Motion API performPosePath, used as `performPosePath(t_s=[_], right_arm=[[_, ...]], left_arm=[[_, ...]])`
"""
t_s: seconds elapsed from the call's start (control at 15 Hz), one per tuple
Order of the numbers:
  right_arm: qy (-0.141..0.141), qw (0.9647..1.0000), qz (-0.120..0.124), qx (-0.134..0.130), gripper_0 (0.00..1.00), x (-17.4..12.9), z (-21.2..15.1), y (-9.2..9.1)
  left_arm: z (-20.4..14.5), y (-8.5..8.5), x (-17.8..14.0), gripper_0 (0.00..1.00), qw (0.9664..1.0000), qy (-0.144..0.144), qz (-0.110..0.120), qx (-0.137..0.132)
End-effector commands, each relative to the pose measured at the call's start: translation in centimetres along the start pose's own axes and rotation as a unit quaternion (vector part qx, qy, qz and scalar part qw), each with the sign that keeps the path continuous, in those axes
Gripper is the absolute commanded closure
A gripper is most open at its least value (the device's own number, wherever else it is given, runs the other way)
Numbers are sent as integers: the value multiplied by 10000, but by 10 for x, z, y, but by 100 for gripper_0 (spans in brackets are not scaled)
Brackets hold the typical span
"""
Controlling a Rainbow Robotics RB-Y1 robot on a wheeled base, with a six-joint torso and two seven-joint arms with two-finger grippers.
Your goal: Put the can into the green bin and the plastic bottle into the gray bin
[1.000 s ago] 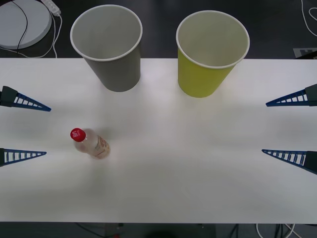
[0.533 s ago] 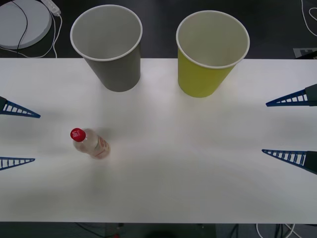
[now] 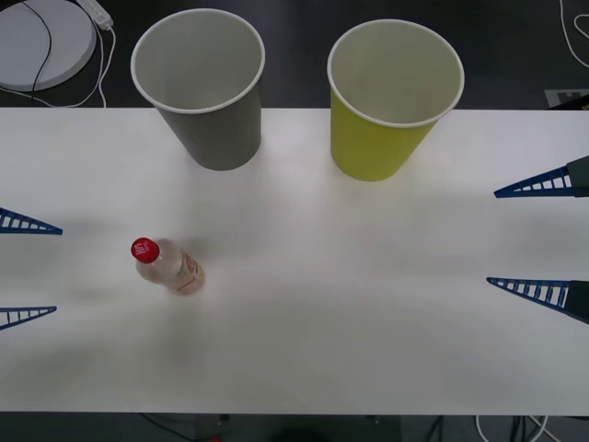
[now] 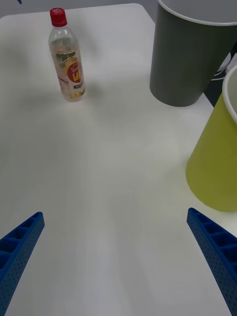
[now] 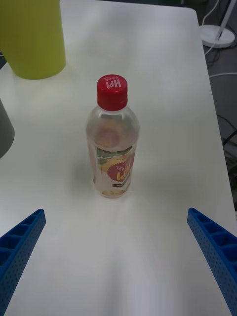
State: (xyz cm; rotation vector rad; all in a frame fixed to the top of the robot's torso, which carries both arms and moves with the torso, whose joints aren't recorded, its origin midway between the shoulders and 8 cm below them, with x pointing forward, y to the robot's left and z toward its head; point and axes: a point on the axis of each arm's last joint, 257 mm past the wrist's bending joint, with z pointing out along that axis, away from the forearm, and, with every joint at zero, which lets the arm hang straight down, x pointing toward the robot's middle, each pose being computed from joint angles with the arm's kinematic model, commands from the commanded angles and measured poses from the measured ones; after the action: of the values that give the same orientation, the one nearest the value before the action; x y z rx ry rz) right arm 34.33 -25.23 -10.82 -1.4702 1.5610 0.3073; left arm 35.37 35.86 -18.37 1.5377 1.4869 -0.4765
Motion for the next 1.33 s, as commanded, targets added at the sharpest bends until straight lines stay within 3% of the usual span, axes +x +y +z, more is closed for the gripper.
performPosePath(t_s=[0.07,0.8,1.33], right_arm=[[0,10000,0,0,0,0,0,0],[0,10000,0,0,0,0,0,0],[0,10000,0,0,0,0,0,0]], left_arm=[[7,-1,5,0,9990,-306,-296,-102],[56,-10,6,0,9969,-727,-254,-151],[94,-3,3,0,9936,-1001,-284,-434]])
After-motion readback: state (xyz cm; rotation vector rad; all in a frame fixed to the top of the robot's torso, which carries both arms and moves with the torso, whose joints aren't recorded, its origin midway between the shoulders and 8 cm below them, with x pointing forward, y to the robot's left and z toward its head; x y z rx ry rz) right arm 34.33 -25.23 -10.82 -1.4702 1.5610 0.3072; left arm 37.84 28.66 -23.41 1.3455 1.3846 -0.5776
